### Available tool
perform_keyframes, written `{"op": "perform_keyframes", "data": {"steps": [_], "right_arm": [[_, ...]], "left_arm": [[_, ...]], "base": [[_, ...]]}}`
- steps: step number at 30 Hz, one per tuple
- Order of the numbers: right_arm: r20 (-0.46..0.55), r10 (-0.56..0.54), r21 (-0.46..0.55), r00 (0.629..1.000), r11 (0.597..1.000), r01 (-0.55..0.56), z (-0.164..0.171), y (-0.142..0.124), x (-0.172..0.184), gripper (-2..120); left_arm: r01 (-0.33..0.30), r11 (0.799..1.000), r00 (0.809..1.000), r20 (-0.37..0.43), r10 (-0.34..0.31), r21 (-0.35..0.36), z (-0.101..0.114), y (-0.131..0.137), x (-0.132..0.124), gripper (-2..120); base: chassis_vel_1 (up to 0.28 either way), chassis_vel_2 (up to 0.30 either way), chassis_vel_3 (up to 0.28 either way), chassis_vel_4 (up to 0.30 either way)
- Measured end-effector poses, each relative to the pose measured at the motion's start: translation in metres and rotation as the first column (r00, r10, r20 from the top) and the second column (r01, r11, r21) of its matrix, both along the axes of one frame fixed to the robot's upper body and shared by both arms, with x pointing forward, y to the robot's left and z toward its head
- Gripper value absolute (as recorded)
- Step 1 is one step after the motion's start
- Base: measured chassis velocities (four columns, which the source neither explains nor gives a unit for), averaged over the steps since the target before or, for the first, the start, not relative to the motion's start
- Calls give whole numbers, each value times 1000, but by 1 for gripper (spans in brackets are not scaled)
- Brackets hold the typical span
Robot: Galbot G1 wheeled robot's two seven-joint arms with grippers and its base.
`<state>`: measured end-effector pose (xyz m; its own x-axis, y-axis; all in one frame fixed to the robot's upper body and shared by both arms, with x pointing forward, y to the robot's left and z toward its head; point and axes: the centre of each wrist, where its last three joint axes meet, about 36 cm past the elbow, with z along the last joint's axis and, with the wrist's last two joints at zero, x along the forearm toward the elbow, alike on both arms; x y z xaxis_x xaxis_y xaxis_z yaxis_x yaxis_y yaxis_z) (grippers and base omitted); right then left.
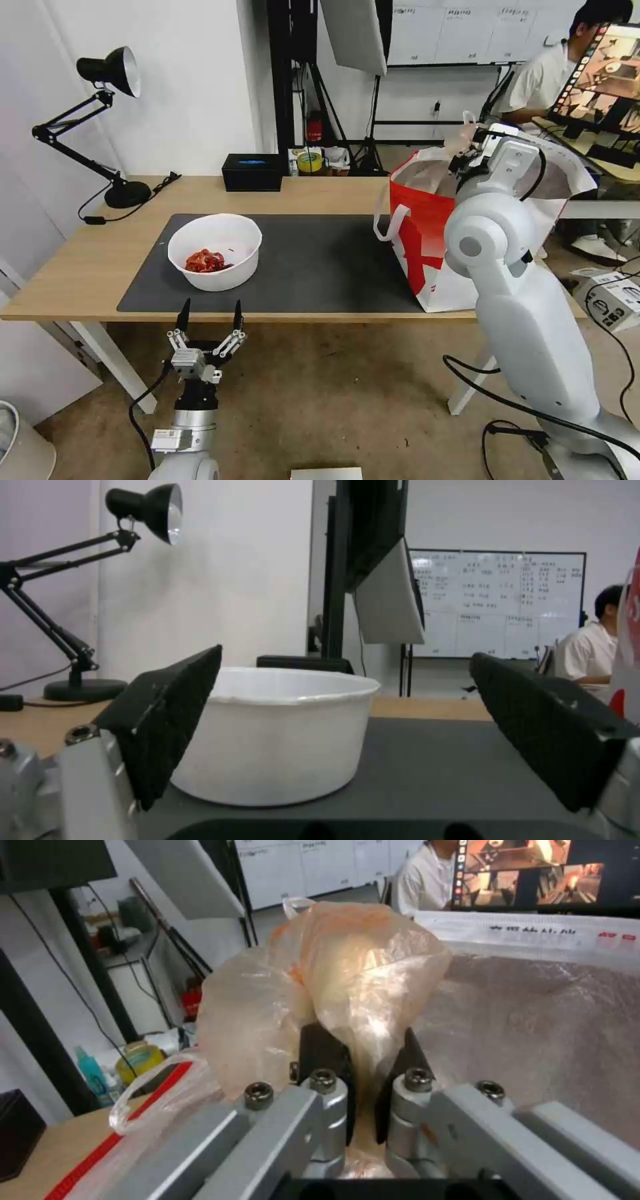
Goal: Pick up the trash from the table and place it into the takeout bag.
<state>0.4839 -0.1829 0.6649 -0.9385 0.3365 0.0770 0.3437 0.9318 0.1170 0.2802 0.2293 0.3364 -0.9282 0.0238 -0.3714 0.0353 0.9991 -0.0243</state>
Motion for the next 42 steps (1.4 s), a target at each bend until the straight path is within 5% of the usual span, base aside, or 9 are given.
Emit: {"op": "perform_keyframes", "data": {"steps": [8,34,42], "right_arm": [[-12,-5,2,1000,1000,5,-6,1,-1,5],[9,30,9,1000,1000,-30,-5,0,-6,99],[106,87,-33,990,996,-84,-10,-2,-16,100]], "left_arm": [[-1,1000,1000,-1,1,0,-1,0,1,100],[0,1000,1000,1,0,-1,0,0,2,100],[0,1000,1000,3,0,0,2,0,1,100]], "base": [[0,0,0,0],[0,0,0,0],[0,0,0,0]]}}
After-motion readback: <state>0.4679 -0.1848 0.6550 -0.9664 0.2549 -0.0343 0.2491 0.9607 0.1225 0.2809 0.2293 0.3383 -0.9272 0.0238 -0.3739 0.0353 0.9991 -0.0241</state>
